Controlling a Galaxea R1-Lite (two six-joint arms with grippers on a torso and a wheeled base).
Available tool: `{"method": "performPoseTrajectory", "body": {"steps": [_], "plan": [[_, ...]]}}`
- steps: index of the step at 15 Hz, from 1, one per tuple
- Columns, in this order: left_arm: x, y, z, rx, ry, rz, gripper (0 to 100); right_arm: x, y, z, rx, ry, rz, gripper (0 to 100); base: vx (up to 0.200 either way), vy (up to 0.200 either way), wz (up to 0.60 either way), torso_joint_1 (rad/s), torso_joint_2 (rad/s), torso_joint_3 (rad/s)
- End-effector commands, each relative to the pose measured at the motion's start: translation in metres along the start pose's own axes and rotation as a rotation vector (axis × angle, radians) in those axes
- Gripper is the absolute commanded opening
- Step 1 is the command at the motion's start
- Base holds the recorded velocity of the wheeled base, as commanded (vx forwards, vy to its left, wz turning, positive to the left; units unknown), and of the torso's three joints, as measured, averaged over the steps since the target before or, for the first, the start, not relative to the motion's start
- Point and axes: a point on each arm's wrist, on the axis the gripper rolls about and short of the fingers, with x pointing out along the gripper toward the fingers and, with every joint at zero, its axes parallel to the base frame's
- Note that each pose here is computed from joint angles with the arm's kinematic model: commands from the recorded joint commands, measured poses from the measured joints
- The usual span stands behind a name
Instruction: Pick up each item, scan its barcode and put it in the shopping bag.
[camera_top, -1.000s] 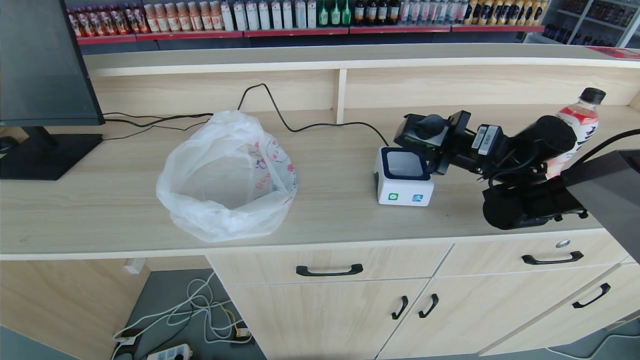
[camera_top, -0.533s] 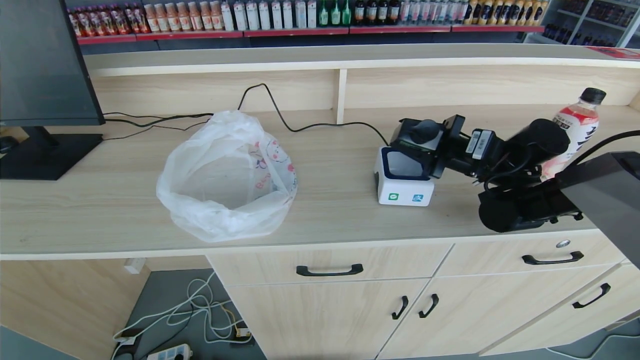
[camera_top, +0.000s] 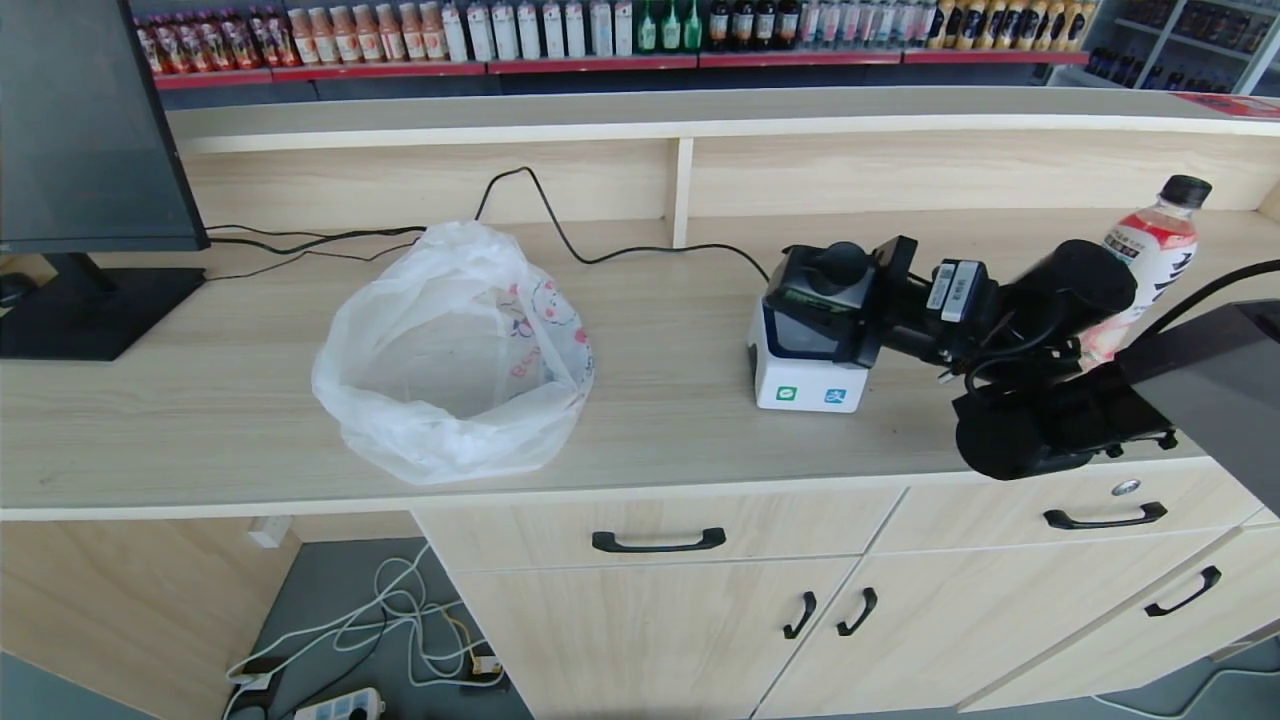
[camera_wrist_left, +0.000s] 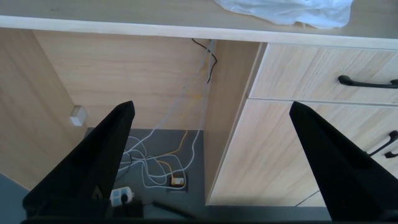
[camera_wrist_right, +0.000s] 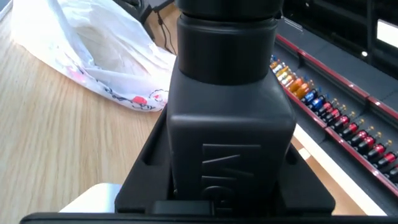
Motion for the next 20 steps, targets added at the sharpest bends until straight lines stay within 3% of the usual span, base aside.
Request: {"method": "performPoseTrajectory", "body": {"steps": [1,5,7,10,14,15,18,20], "plan": [[0.0,0.0,0.0,-0.001,0.001,0.0,100,0.002,-0.003,0.028,0.009,-0.01,-0.003,0,0.0,0.0,0.0,0.0,0.0,0.0],[0.0,0.0,0.0,0.0,0.001,0.0,100,0.011,0.033,0.061,0.16,-0.024,0.06,0,0.0,0.0,0.0,0.0,0.0,0.0],[0.0,0.0,0.0,0.0,0.001,0.0,100,0.007,0.044,0.071,0.224,0.014,0.033,0,0.0,0.0,0.0,0.0,0.0,0.0],[0.0,0.0,0.0,0.0,0.001,0.0,100,0.0,0.045,0.088,0.309,0.137,-0.167,0,0.0,0.0,0.0,0.0,0.0,0.0],[0.0,0.0,0.0,-0.001,0.001,0.0,100,0.006,0.041,0.102,0.334,0.153,-0.271,0,0.0,0.0,0.0,0.0,0.0,0.0],[0.0,0.0,0.0,-0.001,0.001,0.001,100,0.005,0.037,0.111,0.355,0.176,-0.362,0,0.0,0.0,0.0,0.0,0.0,0.0],[0.0,0.0,0.0,-0.001,0.001,0.0,100,0.023,0.064,0.151,0.574,0.237,-0.632,0,0.0,0.0,0.0,0.0,0.0,0.0],[0.0,0.0,0.0,0.0,0.001,0.0,100,0.028,0.073,0.162,0.619,0.261,-0.704,0,0.0,0.0,0.0,0.0,0.0,0.0]]}}
